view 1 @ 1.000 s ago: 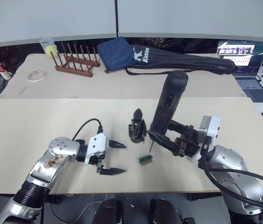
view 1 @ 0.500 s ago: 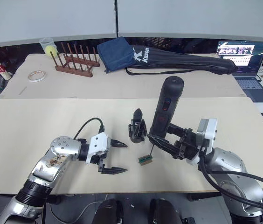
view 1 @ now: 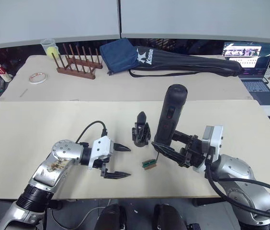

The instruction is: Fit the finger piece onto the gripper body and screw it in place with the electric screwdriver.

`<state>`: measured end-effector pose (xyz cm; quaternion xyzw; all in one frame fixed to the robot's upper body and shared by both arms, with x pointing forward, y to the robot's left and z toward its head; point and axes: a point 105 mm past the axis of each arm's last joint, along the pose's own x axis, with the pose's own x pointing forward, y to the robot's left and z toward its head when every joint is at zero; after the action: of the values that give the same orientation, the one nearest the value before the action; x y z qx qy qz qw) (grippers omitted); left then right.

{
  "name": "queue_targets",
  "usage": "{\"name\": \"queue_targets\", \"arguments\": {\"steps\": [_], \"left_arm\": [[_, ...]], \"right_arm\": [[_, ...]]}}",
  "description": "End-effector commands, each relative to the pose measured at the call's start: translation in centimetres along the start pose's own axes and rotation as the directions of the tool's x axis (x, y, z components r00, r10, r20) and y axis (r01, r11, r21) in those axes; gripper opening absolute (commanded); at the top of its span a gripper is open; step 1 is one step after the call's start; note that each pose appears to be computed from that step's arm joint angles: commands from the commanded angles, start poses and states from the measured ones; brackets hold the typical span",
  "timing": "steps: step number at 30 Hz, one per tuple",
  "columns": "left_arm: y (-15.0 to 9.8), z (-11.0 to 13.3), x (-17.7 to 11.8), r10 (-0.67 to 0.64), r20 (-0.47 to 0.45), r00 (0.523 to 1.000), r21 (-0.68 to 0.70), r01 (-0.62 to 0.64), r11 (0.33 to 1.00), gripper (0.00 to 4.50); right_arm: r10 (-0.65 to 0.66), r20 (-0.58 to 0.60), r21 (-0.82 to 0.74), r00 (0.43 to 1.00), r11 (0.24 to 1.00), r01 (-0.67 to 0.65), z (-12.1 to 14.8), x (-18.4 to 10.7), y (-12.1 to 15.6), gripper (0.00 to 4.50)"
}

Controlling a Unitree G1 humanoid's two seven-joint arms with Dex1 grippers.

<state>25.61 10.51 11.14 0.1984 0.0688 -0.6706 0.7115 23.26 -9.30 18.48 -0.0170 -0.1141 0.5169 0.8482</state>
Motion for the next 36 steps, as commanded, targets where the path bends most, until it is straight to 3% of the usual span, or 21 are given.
{"name": "queue_targets", "arguments": {"steps": [1, 12, 36], "left_arm": [[0.2, 0.7, 0.0, 0.001, 0.011, 1.000, 0.037, -0.002, 0.999, 4.50], [0.2, 0.8, 0.2, -0.002, 0.012, 1.000, 0.043, 0.001, 0.999, 4.50], [0.3, 0.9, 0.3, 0.002, 0.012, 1.000, 0.045, -0.002, 0.999, 4.50]], "right_arm": [[0.035, 0.082, -0.073, 0.996, 0.997, -0.029, 2.4, 0.1, 0.5, 1.97], [0.004, 0.081, -0.119, 0.997, 0.993, 0.006, 2.3, 1.0, -0.7, 1.97], [0.021, 0.066, -0.101, 0.998, 0.995, -0.014, 2.1, 1.0, -0.2, 1.97]]}}
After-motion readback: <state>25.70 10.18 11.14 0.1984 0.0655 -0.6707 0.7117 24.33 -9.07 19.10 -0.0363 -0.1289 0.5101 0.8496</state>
